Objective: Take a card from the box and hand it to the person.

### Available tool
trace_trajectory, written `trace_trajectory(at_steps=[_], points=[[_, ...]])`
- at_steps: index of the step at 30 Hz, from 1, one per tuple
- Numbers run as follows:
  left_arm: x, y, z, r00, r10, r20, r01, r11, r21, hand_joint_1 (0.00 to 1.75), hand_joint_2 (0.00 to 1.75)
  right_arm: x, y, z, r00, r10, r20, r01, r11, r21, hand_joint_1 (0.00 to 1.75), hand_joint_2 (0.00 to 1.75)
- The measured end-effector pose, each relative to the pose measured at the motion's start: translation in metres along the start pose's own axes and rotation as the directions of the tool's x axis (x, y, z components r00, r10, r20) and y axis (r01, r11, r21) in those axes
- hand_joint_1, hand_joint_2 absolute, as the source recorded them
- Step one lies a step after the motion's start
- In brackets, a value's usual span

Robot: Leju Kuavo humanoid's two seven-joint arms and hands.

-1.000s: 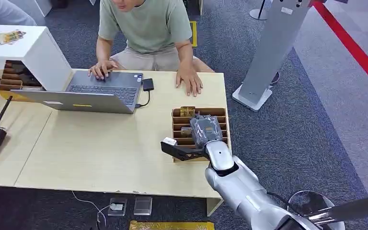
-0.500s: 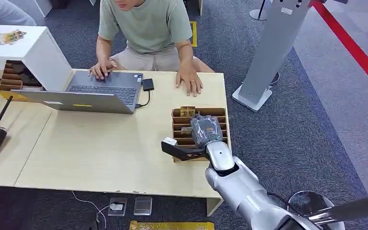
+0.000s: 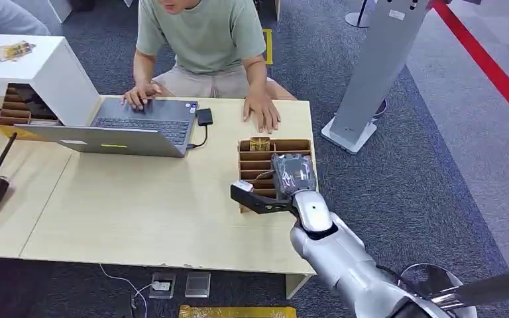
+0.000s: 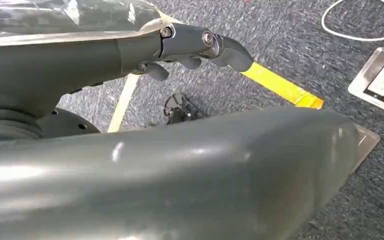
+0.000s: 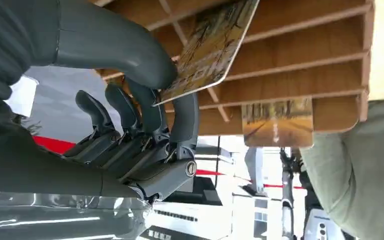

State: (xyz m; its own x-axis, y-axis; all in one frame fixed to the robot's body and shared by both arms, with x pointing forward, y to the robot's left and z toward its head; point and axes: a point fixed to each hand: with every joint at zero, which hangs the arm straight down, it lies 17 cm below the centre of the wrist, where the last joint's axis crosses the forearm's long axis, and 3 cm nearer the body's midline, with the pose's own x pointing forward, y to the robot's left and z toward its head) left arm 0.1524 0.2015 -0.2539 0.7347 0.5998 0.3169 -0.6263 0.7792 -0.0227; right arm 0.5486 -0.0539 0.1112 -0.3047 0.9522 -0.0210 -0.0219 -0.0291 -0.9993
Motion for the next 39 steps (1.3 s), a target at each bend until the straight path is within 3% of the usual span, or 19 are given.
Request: trace_trajectory(at_steps=[13, 22, 39], points=[[0.002, -0.004, 0.001, 1.000, 0.011, 0.012, -0.010, 1.000, -0.029, 0.00, 0.00, -0.011, -0.037, -0.005, 0.999, -0.050, -0.022, 0.049, 0.996, -0.071, 1.45, 1.75], [0.001, -0.005, 0.001, 1.000, 0.012, 0.012, -0.011, 0.999, -0.050, 0.00, 0.00, -0.025, -0.060, -0.004, 0.986, -0.160, -0.048, 0.153, 0.981, -0.115, 1.41, 1.75], [0.004, -0.006, 0.000, 0.999, -0.032, 0.025, 0.033, 0.998, -0.060, 0.00, 0.00, -0.062, -0.182, 0.012, 0.975, -0.212, -0.068, 0.162, 0.885, -0.437, 1.45, 1.75]])
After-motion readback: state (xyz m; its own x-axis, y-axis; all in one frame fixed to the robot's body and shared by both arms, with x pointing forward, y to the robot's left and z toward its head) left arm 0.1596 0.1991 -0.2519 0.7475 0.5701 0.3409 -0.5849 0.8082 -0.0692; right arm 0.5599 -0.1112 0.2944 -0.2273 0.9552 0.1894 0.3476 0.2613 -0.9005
